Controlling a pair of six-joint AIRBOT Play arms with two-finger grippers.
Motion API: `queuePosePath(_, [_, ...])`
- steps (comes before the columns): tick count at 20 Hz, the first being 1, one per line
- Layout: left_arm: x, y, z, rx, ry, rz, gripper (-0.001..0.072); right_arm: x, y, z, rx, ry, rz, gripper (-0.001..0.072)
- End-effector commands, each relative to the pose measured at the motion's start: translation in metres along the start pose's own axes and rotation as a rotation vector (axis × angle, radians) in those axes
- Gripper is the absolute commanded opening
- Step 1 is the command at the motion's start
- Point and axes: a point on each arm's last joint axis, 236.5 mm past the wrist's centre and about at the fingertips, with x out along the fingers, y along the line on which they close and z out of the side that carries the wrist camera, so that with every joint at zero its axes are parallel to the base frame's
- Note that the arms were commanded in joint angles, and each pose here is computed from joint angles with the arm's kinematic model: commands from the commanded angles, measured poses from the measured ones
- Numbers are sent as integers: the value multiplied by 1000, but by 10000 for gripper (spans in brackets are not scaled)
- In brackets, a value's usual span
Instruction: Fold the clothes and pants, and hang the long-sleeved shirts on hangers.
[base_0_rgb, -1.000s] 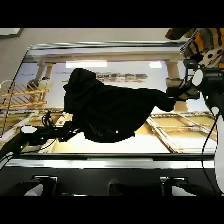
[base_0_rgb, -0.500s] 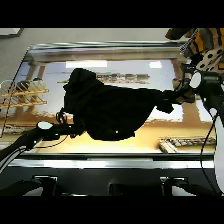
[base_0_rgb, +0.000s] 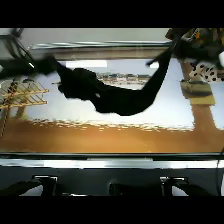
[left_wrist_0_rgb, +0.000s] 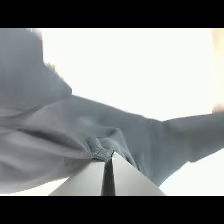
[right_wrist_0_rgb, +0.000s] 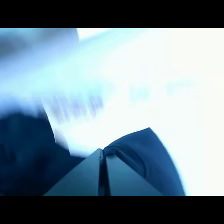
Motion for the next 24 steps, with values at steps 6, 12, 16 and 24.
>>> queuePosePath(6, [-290, -120, 141, 282, -741, 9, 22, -351, 66, 216, -298, -947, -268, 38])
queuePosePath(12, [-386, -91, 92, 181, -845, 192, 23, -509, 61, 191, -291, -1162, -443, 38])
queuePosePath(16, [-393, -87, 96, 191, -872, 223, 23, -524, 65, 192, -259, -1218, -418, 38])
queuePosePath(24, [-166, -5, 157, 116, -603, 255, 25, -311, -24, 226, -364, -862, -703, 38])
